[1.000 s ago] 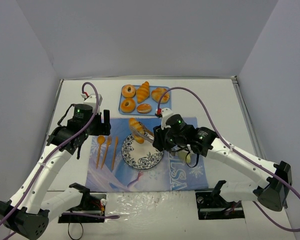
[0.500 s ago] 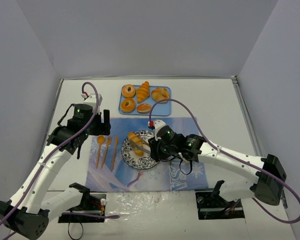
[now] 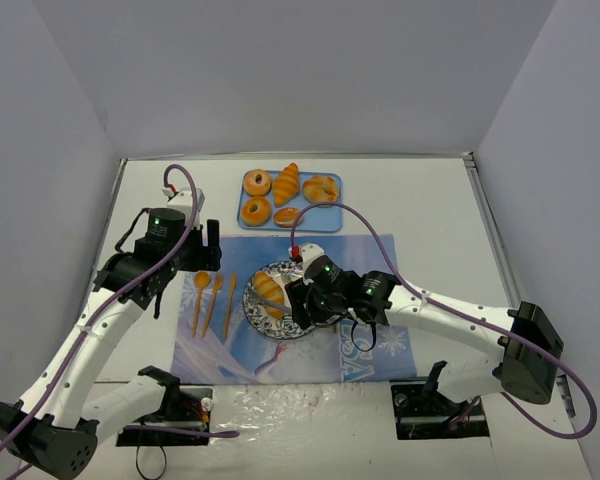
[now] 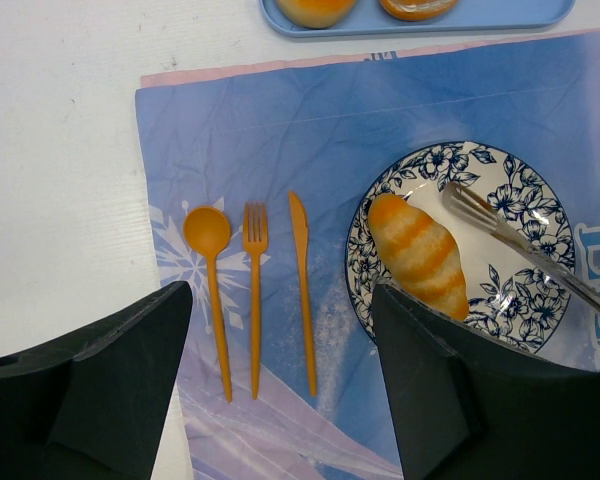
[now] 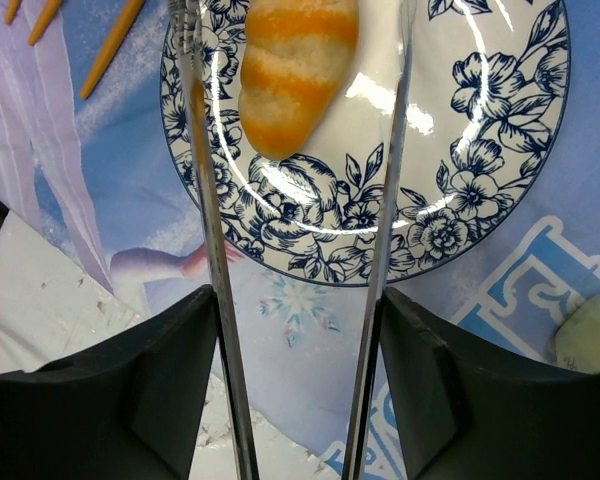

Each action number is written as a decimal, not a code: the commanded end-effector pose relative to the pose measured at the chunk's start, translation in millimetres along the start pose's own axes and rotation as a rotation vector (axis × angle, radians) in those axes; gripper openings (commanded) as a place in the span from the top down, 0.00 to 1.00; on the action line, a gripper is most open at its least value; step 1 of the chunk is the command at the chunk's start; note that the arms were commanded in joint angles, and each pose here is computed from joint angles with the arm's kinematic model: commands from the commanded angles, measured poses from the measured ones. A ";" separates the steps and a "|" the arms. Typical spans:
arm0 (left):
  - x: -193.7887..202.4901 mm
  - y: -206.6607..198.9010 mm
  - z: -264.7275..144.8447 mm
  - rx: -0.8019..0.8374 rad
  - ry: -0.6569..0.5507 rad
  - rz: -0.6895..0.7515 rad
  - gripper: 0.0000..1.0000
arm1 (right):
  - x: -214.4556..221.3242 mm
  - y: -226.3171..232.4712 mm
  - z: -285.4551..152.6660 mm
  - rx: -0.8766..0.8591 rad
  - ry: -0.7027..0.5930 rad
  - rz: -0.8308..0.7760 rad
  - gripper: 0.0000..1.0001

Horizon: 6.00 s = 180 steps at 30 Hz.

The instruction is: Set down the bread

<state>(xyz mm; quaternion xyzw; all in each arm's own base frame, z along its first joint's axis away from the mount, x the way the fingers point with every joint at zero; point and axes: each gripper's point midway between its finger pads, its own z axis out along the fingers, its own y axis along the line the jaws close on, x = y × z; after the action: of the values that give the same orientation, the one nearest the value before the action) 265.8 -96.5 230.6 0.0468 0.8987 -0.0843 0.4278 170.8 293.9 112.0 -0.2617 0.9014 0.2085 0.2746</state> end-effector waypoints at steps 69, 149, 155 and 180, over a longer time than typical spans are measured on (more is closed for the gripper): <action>-21.0 -4.6 -6.7 0.013 -0.075 -0.009 0.31 | -169.7 -121.7 62.9 0.282 -0.160 0.090 0.41; -20.2 -5.5 -5.5 0.018 -0.069 -0.009 0.31 | -35.4 -49.1 -30.2 0.107 -0.022 0.000 0.79; -20.1 -5.3 -5.1 0.016 -0.068 -0.009 0.31 | -32.7 -51.3 -28.8 0.121 -0.015 -0.003 0.59; -20.3 -5.0 -5.5 0.015 -0.070 -0.009 0.31 | -97.8 -53.0 -45.5 0.208 -0.155 -0.004 0.40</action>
<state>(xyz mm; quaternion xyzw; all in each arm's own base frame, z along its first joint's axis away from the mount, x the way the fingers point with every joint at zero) 265.9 -95.9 230.7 0.0460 0.8986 -0.0829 0.4284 227.0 246.6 156.5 -0.2342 0.9123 0.1256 0.3116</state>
